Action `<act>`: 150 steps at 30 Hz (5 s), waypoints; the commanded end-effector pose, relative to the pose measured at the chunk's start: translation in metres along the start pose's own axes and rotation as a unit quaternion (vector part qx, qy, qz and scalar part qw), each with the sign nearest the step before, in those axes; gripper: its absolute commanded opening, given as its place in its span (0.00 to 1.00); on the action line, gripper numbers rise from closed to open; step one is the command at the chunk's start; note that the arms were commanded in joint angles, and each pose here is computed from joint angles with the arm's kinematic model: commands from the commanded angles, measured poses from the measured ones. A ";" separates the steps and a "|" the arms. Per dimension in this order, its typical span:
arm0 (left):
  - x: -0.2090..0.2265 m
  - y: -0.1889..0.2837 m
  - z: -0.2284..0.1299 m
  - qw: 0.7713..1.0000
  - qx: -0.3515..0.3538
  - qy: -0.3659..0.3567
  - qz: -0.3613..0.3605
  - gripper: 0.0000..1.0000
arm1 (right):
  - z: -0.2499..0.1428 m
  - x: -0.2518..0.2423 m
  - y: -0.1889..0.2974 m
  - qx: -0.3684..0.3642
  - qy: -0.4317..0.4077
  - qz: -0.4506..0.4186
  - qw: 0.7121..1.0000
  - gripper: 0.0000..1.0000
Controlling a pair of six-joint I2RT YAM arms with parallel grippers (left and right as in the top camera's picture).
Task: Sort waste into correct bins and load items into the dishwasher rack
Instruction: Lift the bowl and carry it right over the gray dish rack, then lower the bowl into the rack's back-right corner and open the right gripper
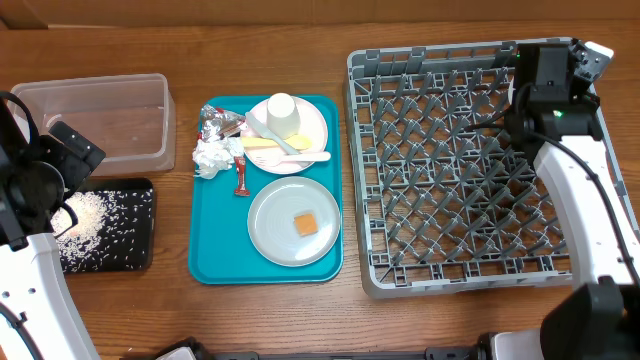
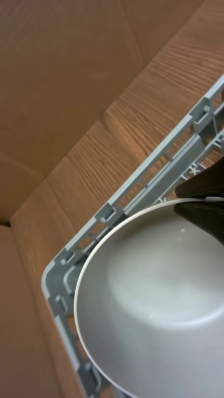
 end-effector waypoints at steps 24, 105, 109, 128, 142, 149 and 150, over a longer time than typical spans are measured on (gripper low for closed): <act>-0.006 0.003 0.002 1.000 0.004 0.009 -0.022 1.00 | -0.015 0.061 -0.025 -0.015 0.198 -0.094 0.976 0.04; -0.010 -0.007 0.005 1.000 0.011 0.009 -0.020 1.00 | 0.003 0.068 -0.026 0.204 -0.082 0.294 0.930 0.04; -0.013 -0.016 0.006 1.000 0.021 0.008 -0.016 1.00 | -0.005 0.069 -0.028 0.216 -0.076 0.289 0.930 0.04; -0.018 -0.047 0.004 0.998 0.062 0.004 0.008 1.00 | -0.056 0.112 -0.028 0.315 -0.036 0.365 0.875 0.04; -0.016 -0.047 0.002 0.998 0.068 0.003 0.013 1.00 | -0.067 0.139 0.003 0.306 -0.013 0.419 0.855 0.04; -0.015 -0.047 0.001 0.997 0.071 0.003 0.015 1.00 | -0.085 0.145 0.007 0.337 0.000 0.419 0.843 0.04; -0.015 -0.047 0.001 0.997 0.071 0.003 0.015 1.00 | -0.085 0.144 0.007 0.340 -0.005 0.424 0.840 0.04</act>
Point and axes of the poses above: each gripper's point midway between its finger pads, its own y axis back along the fingers, its own x axis along the line the jaws close on, z = x × y, the point moved 6 cm from there along y, back along the fingers, and after that the axes turned 8 degrees about y, right-handed, at the moved point
